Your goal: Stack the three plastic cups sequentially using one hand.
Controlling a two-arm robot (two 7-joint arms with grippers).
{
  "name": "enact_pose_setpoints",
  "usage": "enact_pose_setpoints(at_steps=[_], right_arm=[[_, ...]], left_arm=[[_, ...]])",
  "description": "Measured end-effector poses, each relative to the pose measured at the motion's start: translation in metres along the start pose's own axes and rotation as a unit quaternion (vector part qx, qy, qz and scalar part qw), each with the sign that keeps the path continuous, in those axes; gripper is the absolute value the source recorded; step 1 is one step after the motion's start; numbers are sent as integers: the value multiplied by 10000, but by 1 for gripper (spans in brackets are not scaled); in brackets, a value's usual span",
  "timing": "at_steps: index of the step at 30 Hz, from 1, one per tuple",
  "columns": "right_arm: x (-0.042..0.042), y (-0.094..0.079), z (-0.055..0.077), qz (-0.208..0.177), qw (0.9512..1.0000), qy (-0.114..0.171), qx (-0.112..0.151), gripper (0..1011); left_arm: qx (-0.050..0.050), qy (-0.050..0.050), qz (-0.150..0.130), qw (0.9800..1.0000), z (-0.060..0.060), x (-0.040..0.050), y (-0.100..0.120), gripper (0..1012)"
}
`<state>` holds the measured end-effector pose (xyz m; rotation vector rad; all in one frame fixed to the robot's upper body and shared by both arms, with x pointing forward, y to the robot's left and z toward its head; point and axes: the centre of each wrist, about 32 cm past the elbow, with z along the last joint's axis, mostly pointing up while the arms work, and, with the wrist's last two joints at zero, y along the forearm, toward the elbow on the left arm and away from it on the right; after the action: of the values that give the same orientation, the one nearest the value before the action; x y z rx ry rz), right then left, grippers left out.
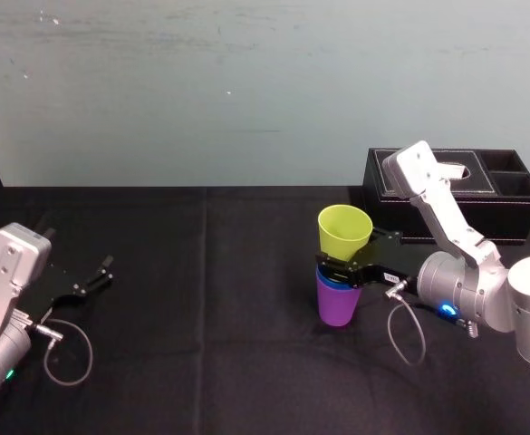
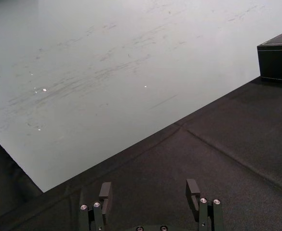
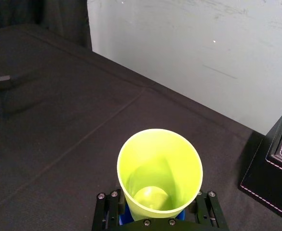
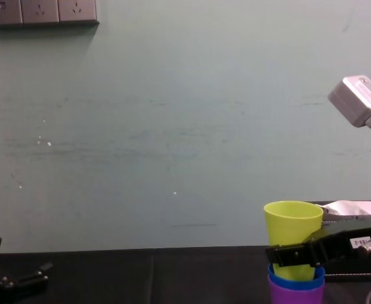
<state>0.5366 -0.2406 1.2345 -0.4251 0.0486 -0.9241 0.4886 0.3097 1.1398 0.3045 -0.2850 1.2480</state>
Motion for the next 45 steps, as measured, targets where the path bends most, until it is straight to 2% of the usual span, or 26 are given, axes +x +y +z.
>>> enact_pose_setpoints(at_steps=[24, 36, 43, 45], right_arm=[[-18, 37, -44, 22, 10000, 13, -36, 710], [-16, 35, -43, 18, 10000, 11, -37, 993], [-17, 34, -42, 17, 10000, 10, -37, 1003], [-54, 13, -54, -39, 9999, -91, 115, 1003]], left_arm=[[0, 0, 0, 10000, 0, 0, 0, 1000], [0, 0, 0, 10000, 0, 0, 0, 1000], [0, 0, 0, 10000, 0, 0, 0, 1000], [0, 0, 0, 10000, 0, 0, 0, 1000]])
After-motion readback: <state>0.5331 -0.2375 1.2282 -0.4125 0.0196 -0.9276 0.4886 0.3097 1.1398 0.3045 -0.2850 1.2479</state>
